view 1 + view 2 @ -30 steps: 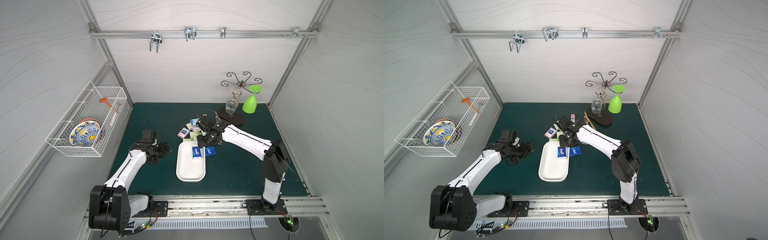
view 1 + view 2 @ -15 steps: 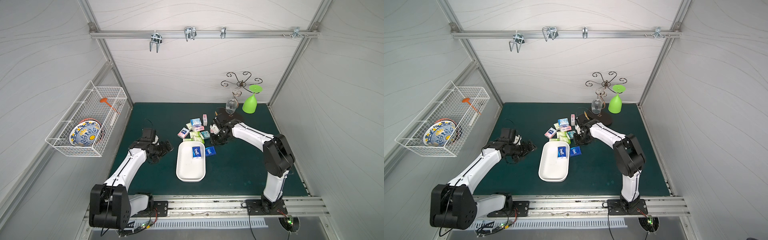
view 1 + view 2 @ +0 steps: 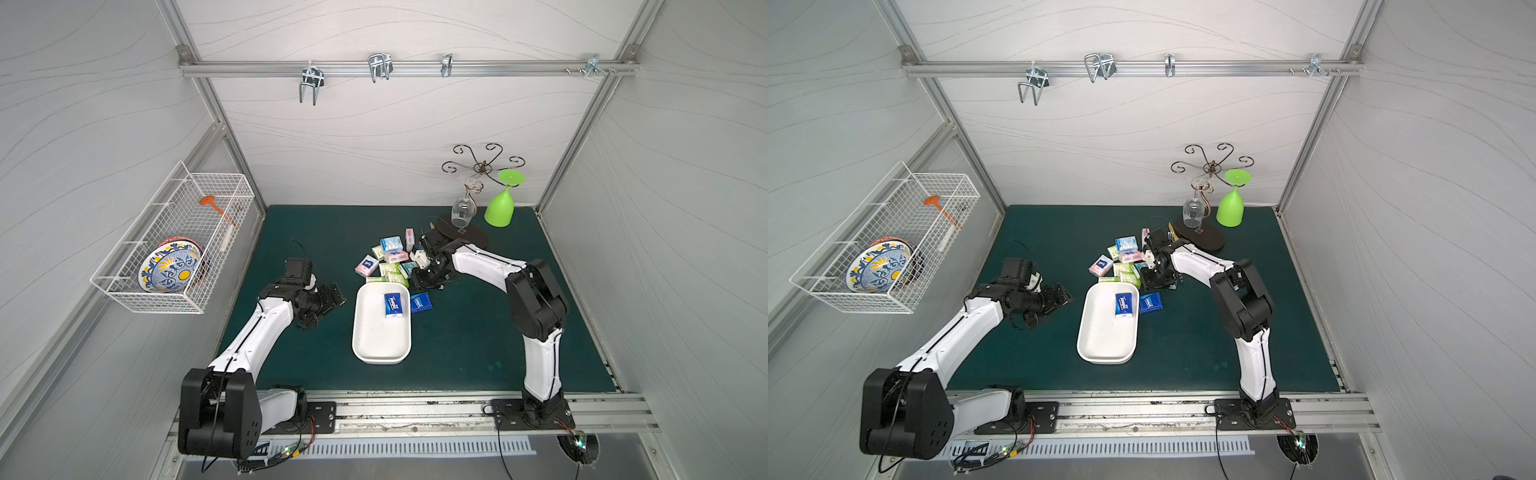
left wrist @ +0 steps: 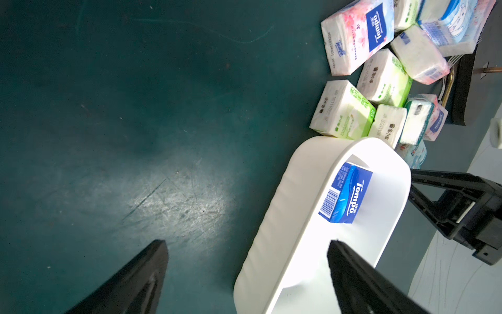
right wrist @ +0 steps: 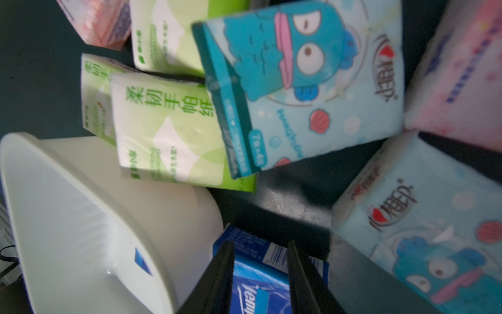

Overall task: Put the pocket tissues into the storage box
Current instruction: Move the pocket tissues to the center of the board, then adjust the storage box at the center of the board.

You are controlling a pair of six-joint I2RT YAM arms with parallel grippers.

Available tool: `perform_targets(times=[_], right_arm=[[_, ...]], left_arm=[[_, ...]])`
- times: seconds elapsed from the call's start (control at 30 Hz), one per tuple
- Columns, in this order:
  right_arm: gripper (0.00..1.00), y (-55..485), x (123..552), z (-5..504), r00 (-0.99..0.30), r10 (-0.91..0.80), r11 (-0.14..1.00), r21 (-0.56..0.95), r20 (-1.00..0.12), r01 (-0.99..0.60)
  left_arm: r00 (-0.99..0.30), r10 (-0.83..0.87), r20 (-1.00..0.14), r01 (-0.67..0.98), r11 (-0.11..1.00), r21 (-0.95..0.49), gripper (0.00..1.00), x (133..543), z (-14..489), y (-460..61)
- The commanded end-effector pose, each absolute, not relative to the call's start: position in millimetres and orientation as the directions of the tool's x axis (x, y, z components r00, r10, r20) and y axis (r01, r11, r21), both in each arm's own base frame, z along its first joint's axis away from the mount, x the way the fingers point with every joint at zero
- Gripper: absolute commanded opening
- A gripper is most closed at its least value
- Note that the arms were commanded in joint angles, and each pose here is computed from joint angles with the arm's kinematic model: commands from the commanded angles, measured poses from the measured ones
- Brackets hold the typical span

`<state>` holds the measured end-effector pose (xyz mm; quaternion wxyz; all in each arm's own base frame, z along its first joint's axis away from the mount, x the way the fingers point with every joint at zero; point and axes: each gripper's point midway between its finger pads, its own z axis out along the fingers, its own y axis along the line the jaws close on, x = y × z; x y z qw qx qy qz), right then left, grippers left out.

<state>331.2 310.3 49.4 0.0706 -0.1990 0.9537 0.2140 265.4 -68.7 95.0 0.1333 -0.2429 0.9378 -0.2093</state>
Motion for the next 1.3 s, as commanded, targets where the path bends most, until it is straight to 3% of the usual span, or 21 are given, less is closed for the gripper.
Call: perform_targets(times=[0.0,0.23,0.5,0.7,0.83,0.93,1.07,1.27], right_arm=[[0.4,304,318,53,-0.91,-0.358,0.826,0.384,-0.208,-0.413],[0.42,289,299,59,-0.923,-0.339,0.839,0.384,-0.184,-0.385],[0.56,279,257,68,-0.948,-0.304,0.832,0.458,-0.096,-0.313],[0.62,282,223,60,-0.937,-0.348,0.789,0.526,-0.041,-0.316],[0.69,277,235,75,-0.895,-0.405,0.774,0.45,-0.188,-0.445],[0.83,271,251,84,-0.755,-0.573,0.735,0.207,-0.32,-0.646],[0.89,275,269,79,-0.6,-0.739,0.639,-0.036,-0.307,-0.768],[0.89,295,277,69,-0.539,-0.787,0.581,-0.067,-0.301,-0.811]], left_arm=[[-0.841,-0.514,-0.171,-0.395,0.797,-0.457,0.96,267,100,-67],[-0.838,-0.514,-0.184,-0.392,0.801,-0.453,0.96,266,102,-65],[-0.832,-0.519,-0.196,-0.393,0.801,-0.452,0.96,266,104,-64],[-0.829,-0.522,-0.2,-0.394,0.8,-0.453,0.96,266,105,-64],[-0.831,-0.518,-0.201,-0.392,0.803,-0.45,0.96,265,106,-63],[-0.833,-0.516,-0.2,-0.393,0.805,-0.444,0.96,264,106,-63],[-0.833,-0.515,-0.2,-0.397,0.81,-0.433,0.96,263,104,-61],[-0.833,-0.514,-0.206,-0.397,0.814,-0.423,0.96,261,105,-59]])
